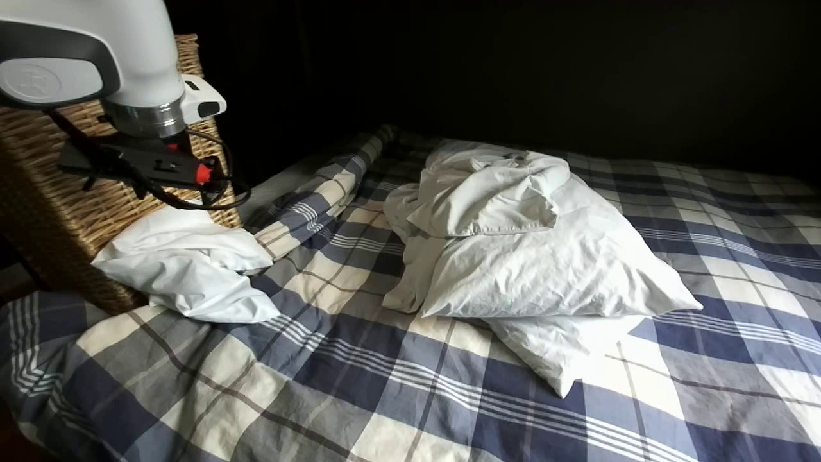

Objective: Pick up the white cloth close to the basket and put it inside the washing basket

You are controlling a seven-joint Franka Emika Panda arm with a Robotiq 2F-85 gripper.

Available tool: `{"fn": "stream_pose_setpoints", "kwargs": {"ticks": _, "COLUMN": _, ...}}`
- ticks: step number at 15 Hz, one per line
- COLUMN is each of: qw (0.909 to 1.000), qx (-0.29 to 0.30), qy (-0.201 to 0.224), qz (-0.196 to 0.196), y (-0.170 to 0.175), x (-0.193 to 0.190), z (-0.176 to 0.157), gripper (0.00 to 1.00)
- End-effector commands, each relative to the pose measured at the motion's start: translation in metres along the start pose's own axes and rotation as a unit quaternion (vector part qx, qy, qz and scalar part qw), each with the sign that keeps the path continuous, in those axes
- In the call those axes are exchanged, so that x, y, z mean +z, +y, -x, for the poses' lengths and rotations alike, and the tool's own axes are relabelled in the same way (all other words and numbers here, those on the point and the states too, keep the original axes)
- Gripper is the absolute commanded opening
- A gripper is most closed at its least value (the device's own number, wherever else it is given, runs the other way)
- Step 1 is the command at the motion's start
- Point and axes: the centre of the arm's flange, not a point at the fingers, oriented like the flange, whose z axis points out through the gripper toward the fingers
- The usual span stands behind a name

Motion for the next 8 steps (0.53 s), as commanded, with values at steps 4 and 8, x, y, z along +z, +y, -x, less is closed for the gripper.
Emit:
{"fn": "stream_pose_setpoints", "kwargs": {"ticks": 4, "qw": 0.9868, "qx": -0.155, "qy": -0.01, "qz": -0.045, "y": 0.008, "x": 0.057, "z": -0.007, "gripper": 1.0}}
{"fn": "stream_pose_setpoints", "kwargs": {"ticks": 8, "qw": 0.9747, "qx": -0.218, "qy": -0.015, "qz": -0.047, "y": 0.028, "x": 0.085, "z": 0.0, "gripper": 1.0}}
